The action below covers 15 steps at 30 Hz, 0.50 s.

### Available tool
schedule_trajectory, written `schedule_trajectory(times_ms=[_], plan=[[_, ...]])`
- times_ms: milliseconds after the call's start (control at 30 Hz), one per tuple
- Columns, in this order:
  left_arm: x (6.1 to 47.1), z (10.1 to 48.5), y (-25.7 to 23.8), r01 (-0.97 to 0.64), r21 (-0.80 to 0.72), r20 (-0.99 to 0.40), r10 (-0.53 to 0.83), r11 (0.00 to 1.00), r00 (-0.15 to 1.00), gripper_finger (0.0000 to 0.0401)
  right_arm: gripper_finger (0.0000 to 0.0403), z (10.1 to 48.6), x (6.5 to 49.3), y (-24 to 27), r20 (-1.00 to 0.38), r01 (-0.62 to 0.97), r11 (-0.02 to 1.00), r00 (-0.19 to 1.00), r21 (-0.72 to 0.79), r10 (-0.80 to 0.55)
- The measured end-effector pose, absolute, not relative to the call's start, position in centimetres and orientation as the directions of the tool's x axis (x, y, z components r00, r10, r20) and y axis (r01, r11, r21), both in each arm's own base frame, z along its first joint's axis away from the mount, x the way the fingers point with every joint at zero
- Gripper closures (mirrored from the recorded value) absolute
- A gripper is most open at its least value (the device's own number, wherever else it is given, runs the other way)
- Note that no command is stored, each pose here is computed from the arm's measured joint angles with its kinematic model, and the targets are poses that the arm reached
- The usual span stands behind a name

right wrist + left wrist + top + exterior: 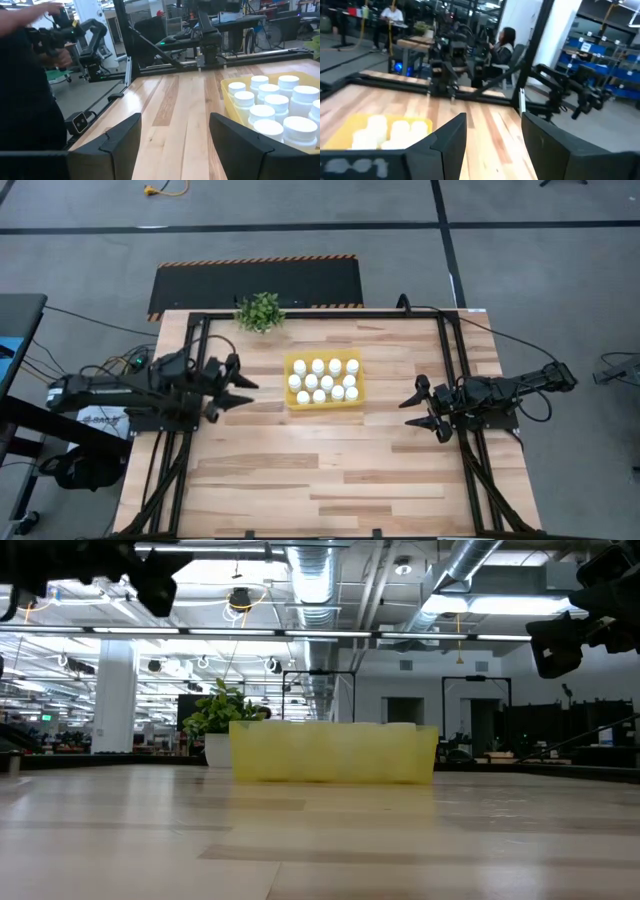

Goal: Pick and place pill bottles into a basket
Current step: Return to Home Position

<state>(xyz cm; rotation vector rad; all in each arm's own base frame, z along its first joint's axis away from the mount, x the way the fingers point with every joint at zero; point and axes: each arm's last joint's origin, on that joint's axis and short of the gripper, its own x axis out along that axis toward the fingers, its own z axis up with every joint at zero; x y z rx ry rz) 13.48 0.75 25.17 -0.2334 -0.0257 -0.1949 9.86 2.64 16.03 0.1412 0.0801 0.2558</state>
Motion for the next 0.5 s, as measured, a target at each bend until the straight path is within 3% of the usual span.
schedule_trajectory(times_ms=[300, 500], plan=[[11.9, 21.2, -0.6, 0.279, -0.181, 0.069, -0.271, 0.943, 0.96, 0.0224, 0.0177, 16.0, 9.9, 2.6, -0.061, -0.246, 0.958, 0.964, 0.149, 0.257], [11.7, 17.9, -0.8, 0.237, -0.207, 0.088, -0.224, 0.949, 0.971, 0.0224, 0.0177, 16.0, 9.9, 2.6, -0.061, -0.246, 0.958, 0.964, 0.149, 0.257]])
